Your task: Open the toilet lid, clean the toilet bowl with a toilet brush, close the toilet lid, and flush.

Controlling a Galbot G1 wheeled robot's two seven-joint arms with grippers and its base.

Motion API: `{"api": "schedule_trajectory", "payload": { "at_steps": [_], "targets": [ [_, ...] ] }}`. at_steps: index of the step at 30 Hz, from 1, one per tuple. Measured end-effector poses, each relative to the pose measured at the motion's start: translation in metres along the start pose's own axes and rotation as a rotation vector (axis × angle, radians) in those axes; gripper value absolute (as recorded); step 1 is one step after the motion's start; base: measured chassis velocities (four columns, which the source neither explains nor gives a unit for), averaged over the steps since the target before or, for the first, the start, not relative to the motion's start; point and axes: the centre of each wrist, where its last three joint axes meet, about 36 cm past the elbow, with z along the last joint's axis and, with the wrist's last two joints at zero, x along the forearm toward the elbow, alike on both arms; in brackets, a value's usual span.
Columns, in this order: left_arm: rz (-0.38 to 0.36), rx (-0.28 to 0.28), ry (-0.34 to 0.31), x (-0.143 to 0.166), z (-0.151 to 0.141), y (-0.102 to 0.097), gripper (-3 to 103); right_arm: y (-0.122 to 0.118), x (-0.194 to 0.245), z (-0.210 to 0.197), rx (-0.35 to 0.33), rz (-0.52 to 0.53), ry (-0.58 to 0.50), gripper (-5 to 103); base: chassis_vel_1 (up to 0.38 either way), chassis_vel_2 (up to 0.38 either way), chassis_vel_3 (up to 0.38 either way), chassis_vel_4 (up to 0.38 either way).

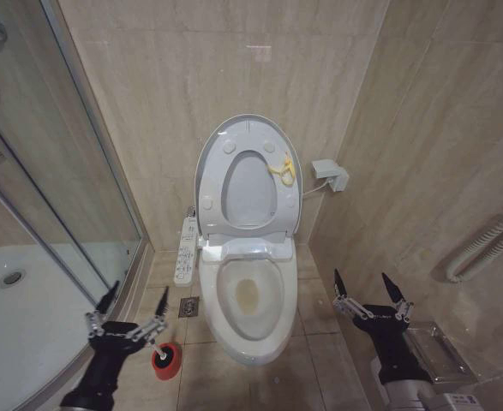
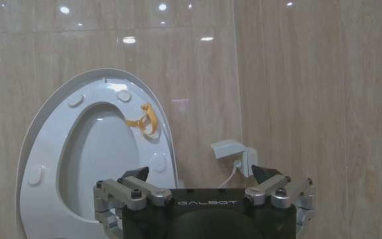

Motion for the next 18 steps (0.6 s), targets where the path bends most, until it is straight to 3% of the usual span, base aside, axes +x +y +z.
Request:
{"api": "schedule_trajectory", "payload": {
  "at_steps": [3,7,12,18],
  "targets": [
    [-0.049,-0.014,-0.002,0.001,0.006,0.008,100,0.000,0.000,0.000,0.000,0.000,0.000,100,0.000,0.000,0.000,0.000],
    [-0.056,-0.009,0.000,0.002,0.013,0.012,100,0.000,0.000,0.000,0.000,0.000,0.000,100,0.000,0.000,0.000,0.000],
    [-0.015,0.044,-0.001,0.002,0.015,-0.005,100,0.000,0.000,0.000,0.000,0.000,0.000,100,0.000,0.000,0.000,0.000],
    [0.004,0.045,-0.024,0.004,0.014,-0.014,100,0.000,0.000,0.000,0.000,0.000,0.000,100,0.000,0.000,0.000,0.000]
  ]
}}
